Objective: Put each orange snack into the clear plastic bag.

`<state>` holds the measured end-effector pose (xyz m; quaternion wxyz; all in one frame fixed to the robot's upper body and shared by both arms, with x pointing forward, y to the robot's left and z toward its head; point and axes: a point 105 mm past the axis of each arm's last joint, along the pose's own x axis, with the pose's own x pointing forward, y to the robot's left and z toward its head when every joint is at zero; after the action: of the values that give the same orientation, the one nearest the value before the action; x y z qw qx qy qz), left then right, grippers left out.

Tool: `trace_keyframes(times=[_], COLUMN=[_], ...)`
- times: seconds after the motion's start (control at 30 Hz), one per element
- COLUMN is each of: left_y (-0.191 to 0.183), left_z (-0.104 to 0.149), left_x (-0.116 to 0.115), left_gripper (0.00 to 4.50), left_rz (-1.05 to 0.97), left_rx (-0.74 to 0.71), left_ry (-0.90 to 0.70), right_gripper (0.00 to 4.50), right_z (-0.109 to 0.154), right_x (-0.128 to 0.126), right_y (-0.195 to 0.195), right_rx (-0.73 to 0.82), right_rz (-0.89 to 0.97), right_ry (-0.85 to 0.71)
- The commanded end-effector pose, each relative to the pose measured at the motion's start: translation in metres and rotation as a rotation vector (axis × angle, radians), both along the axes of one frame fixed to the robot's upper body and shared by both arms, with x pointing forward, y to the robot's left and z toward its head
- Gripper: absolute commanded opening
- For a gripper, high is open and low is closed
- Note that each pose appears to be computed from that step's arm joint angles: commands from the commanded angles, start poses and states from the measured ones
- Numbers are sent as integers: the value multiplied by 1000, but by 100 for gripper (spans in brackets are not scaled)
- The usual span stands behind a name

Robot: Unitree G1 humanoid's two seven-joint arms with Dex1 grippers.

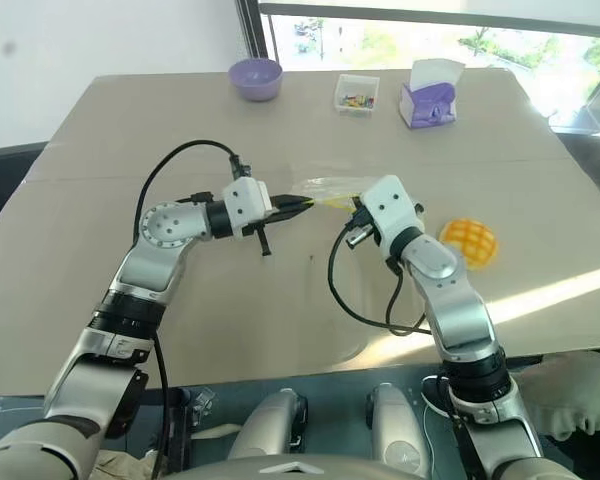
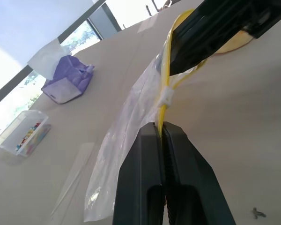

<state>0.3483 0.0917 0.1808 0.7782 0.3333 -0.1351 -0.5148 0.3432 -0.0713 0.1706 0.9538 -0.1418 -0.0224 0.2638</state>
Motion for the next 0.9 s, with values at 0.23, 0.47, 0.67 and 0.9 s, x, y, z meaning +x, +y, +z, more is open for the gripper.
trace_keyframes(times=[0.23,0.47,0.67,0.9], left_y=[-2,-1,1,5], left_z=[7,2,-2,-5], left_x=[-7,-6,-7,-3], left_gripper=[0,0,0,0], left_rz=[-46,-26,-16,27], left_rx=[-2,2,8,5], left_ry=[-25,-13,2,28], right_gripper=[5,5,177,444], right_z=[-9,-43,-47,-41], right_x=[20,20,23,25], right_y=[1,8,0,-8], right_rx=[-83,-602,-685,-693], right_rz=[-74,56,50,-6], right_ry=[-74,-272,-307,-352])
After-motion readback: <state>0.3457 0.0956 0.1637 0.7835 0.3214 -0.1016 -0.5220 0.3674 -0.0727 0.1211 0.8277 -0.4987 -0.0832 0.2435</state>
